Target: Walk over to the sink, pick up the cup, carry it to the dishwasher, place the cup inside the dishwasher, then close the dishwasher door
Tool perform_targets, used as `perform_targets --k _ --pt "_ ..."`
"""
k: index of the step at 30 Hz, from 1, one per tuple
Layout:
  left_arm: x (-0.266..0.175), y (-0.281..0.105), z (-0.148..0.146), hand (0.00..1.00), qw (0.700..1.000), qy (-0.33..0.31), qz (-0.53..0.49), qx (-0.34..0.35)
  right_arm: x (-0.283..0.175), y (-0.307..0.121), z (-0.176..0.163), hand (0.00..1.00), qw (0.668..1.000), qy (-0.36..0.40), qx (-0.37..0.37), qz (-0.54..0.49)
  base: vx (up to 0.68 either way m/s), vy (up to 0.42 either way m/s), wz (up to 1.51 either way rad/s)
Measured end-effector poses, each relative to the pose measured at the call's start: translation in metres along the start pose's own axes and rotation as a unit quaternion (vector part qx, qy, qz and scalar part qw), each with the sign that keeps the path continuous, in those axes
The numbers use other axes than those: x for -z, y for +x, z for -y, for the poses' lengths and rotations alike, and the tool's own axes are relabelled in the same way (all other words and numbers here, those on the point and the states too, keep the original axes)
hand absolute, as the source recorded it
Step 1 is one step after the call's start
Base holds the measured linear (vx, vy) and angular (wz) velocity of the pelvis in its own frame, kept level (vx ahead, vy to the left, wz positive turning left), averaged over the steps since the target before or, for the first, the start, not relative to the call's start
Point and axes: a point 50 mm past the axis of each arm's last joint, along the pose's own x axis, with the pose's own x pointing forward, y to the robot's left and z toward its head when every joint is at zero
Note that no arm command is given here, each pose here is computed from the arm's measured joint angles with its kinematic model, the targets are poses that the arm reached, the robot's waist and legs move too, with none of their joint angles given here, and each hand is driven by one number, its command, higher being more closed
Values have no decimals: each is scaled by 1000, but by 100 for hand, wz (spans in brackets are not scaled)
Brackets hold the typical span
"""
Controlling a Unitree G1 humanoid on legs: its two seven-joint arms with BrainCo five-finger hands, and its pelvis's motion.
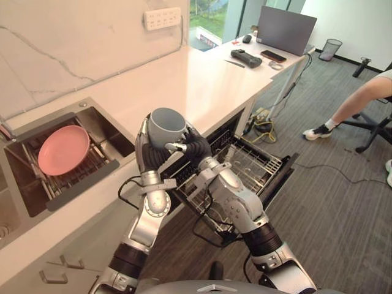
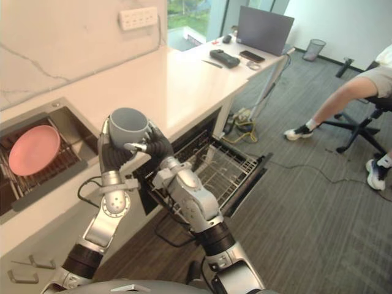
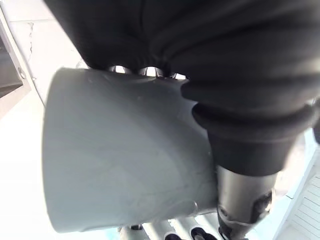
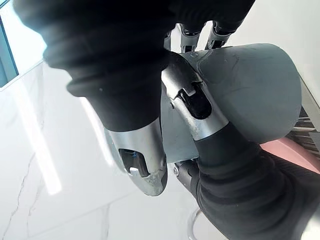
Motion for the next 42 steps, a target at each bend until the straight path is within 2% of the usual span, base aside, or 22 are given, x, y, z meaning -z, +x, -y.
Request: perform_targets --k 27,28,42 --pt "-2 -3 7 100 1000 5 -2 16 2 10 -1 0 999 -26 45 -5 0 0 1" --pt "-2 -3 7 100 1000 7 -1 17 2 10 -1 100 999 -27 45 -6 -3 1 10" --pt "2 -6 -1 100 1000 21 -3 11 11 11 -4 100 999 -4 39 13 -3 0 3"
